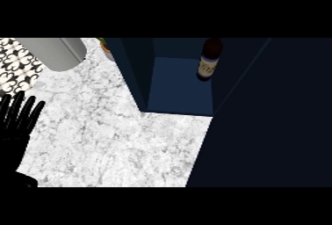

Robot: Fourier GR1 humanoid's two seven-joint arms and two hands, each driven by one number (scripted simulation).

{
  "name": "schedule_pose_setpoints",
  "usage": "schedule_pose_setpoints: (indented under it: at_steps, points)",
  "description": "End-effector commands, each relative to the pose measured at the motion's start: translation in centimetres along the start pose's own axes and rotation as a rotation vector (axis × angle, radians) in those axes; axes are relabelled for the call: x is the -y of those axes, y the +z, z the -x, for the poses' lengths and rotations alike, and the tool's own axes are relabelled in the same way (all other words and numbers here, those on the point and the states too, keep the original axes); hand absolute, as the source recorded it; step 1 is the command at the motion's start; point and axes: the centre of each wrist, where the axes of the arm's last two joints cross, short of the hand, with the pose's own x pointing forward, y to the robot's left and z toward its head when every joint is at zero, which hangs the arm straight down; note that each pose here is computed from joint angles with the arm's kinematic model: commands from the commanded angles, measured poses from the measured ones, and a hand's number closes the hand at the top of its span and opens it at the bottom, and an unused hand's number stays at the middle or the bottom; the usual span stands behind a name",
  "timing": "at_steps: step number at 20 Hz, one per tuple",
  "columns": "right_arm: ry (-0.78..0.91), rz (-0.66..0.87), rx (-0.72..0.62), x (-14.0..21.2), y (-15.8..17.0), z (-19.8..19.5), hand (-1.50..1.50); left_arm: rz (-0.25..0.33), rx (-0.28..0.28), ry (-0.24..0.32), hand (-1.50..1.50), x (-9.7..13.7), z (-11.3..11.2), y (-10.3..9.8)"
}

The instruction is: Pick up the wine, place it into the cabinet and close the cabinet

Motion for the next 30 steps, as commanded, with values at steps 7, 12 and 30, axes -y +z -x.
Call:
schedule_pose_setpoints:
  at_steps: [7, 12, 30]
  points:
    - [-0.202, -0.035, 0.075, -2.4, -7.5, -1.1, 1.50, 0.015, -0.015, -0.008, -1.50, -1.4, -0.6, -0.9]
    - [-0.204, -0.020, 0.036, -4.3, -15.4, -2.3, 1.50, -0.030, -0.022, -0.010, -1.50, -2.5, -0.8, 0.0]
    - [-0.341, 0.131, -0.101, 0.8, -27.1, 2.7, 1.50, -0.059, -0.007, -0.017, -1.50, -4.9, -0.1, 1.4]
